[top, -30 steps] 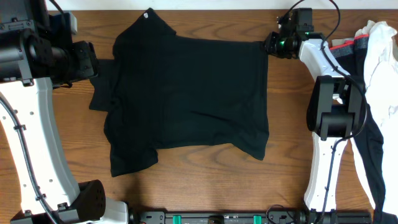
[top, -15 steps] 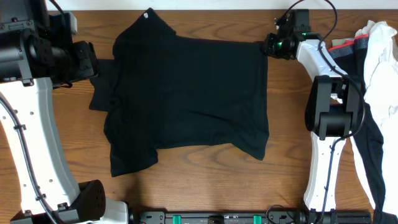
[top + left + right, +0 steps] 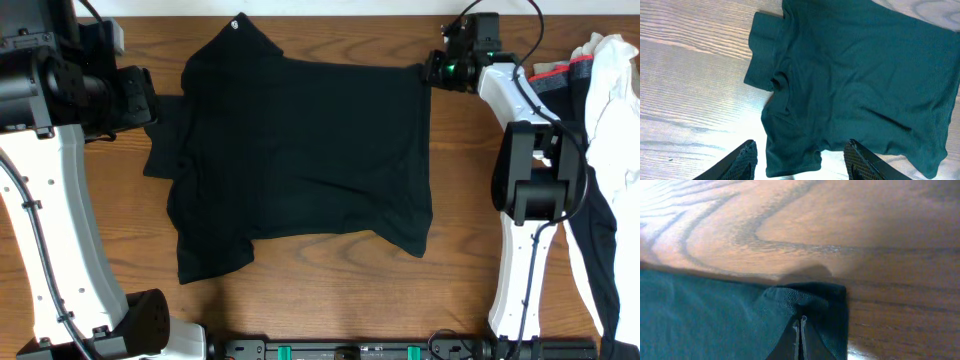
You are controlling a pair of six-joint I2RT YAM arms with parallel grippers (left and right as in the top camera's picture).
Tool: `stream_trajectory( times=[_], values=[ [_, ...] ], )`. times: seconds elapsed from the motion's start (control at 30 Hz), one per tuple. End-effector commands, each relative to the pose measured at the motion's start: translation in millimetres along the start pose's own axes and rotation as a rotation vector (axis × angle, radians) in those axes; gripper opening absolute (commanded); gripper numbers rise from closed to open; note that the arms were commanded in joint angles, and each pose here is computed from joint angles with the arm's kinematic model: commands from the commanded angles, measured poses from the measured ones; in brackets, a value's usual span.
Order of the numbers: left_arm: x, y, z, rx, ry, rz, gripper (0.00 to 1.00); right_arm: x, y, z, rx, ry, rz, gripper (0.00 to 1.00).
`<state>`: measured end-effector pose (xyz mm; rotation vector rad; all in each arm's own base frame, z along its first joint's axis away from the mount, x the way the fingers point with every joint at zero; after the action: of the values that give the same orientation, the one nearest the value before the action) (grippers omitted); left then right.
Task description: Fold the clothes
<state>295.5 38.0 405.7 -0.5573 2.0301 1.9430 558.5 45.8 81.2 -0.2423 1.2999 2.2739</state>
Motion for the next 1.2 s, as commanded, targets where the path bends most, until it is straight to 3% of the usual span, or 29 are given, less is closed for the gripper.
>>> stream_trajectory(
  times=[0.0,0.67,0.7,0.77,0.83,0.93,1.17],
  values=[
    [-1.2,-2.0,2.9,-0.014,0.009,0.001,0.58,-21.7,34.6,23.4,-0.058,0.097,-0.071,0.01],
    [-1.2,-2.0,2.9,-0.013,0.009,0.001,0.58,-35.3,47.2,2.3,0.066,0.081,-0.142,0.04],
    [-1.2,-2.0,2.9,-0.013,0.009,0.001,0.58,-35.6,47.5,1.5,0.067,0.080,-0.142,0.10],
    [-1.2,-2.0,2.9,-0.013,0.009,0.001,0.59,-35.2,48.4,-1.1,0.072,0.074,-0.137,0.37],
    [-1.1,-2.0,2.9,-0.014,0.009,0.002,0.58,-32.9,49.4,-5.3,0.081,0.059,-0.119,0.47],
    [-1.0,-2.0,3.0,-0.015,-0.003,0.002,0.59,-23.5,51.9,-11.6,0.071,0.024,-0.050,0.54],
    [5.4,5.0,7.7,-0.075,-0.005,0.011,0.59,7.3,73.7,-4.6,-0.077,0.046,0.174,0.58]
  ],
)
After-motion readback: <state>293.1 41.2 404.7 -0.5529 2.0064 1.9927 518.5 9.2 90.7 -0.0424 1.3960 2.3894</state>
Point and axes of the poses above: each gripper's point midway between its finger pads, its own y axis back along the fingers, its own z axis along the line the jaws close on, x = y × z, the point moved 8 cm from there along y, back along the fingers, and after that the axes turned 7 degrees about -y, right-handed, at the moved point
